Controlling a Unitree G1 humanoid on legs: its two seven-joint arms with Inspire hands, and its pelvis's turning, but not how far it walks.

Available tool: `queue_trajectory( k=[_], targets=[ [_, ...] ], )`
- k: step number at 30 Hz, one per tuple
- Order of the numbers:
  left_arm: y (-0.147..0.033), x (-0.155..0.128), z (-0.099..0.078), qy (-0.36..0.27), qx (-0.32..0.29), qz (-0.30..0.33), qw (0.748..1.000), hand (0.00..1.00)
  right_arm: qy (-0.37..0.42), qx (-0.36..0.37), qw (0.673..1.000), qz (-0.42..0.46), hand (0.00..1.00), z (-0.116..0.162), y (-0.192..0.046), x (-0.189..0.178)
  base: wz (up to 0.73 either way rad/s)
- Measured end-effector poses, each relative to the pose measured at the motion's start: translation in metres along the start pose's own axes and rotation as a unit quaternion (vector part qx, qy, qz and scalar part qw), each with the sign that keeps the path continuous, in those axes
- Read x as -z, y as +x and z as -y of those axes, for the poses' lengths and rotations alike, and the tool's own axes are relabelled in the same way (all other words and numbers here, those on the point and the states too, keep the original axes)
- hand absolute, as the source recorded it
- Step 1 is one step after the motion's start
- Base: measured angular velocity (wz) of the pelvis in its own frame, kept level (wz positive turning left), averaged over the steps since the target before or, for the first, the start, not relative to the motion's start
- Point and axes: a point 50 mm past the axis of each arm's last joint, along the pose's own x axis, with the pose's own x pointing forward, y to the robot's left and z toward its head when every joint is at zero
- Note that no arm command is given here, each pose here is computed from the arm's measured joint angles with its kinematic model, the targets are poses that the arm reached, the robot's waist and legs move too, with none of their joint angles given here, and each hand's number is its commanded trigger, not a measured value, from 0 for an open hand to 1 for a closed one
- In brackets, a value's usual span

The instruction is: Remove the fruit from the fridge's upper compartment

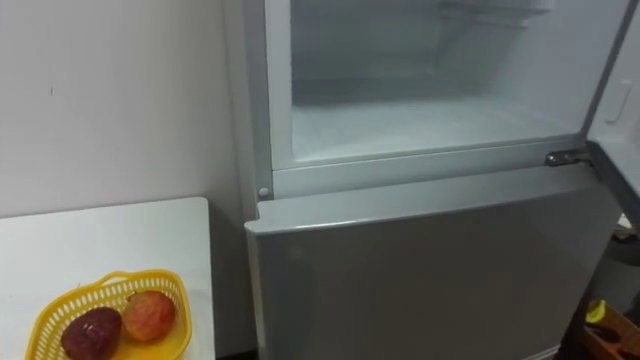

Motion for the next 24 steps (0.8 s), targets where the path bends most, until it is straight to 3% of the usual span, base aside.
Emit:
queue_trajectory(
  k=[7,14,24],
  targets=[
    [0.0,0.0,-0.001,0.01,-0.019,0.001,1.0,0.0,-0.026,-0.027,0.997,0.067,0.0,-0.023,-0.003,-0.017,0.0],
    [0.002,-0.005,0.001,0.029,-0.011,0.004,0.999,0.0,-0.123,0.044,0.984,0.122,0.0,-0.015,-0.004,-0.021,0.04],
    [0.003,-0.008,0.001,0.031,-0.011,0.0,0.999,0.0,-0.124,0.125,0.976,0.127,0.0,-0.002,-0.004,-0.022,0.01]
  ],
)
